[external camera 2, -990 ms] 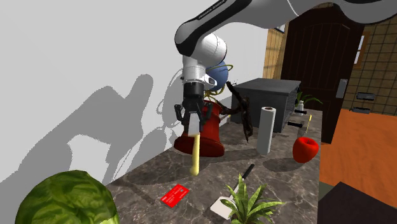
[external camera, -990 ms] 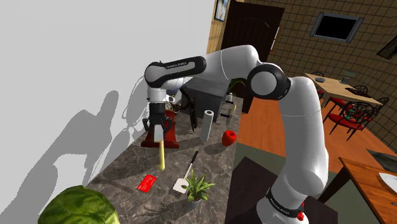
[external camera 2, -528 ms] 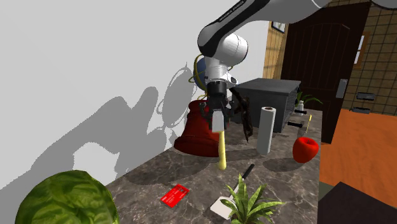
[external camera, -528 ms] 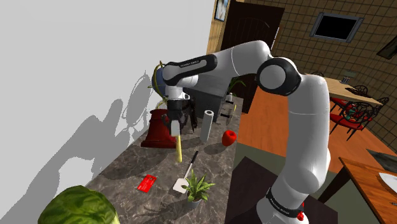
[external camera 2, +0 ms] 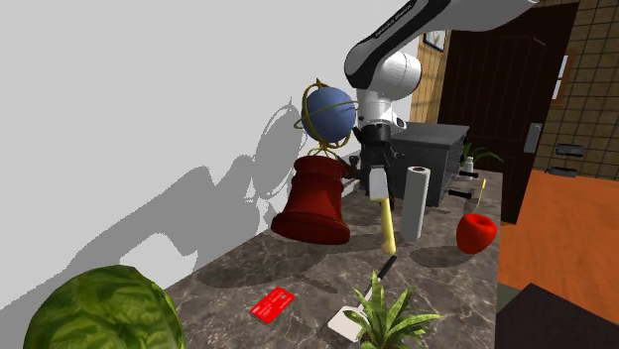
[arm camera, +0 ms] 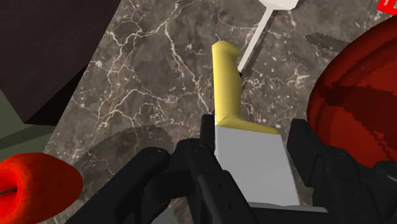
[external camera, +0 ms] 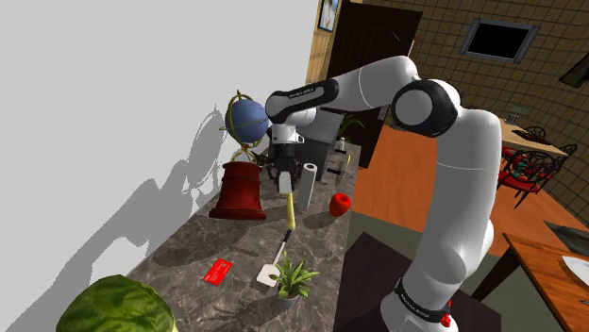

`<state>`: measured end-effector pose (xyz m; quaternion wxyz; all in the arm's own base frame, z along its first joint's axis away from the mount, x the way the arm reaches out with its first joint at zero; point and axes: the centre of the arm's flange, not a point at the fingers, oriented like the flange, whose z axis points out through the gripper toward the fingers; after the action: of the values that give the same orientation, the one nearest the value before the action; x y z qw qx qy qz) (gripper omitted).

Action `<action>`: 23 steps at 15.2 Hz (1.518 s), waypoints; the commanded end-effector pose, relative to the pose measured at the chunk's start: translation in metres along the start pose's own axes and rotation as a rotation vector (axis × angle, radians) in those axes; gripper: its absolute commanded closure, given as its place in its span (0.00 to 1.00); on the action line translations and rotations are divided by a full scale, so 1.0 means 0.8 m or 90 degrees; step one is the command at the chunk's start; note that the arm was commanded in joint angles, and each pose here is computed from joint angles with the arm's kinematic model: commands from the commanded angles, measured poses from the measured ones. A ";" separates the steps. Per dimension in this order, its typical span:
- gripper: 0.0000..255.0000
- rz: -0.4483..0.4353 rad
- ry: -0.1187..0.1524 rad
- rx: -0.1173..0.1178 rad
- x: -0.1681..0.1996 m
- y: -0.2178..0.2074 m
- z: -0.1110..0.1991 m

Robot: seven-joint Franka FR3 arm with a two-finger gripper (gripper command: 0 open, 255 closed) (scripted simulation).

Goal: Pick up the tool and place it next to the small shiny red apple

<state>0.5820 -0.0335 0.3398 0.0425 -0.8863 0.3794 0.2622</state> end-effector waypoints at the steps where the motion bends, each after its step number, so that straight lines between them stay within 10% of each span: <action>1: 1.00 -0.001 0.000 0.000 0.019 0.029 -0.005; 23: 1.00 -0.001 0.000 0.000 0.106 0.057 0.095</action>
<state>0.5671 -0.1020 0.2451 0.0427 -0.8866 0.3793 0.2612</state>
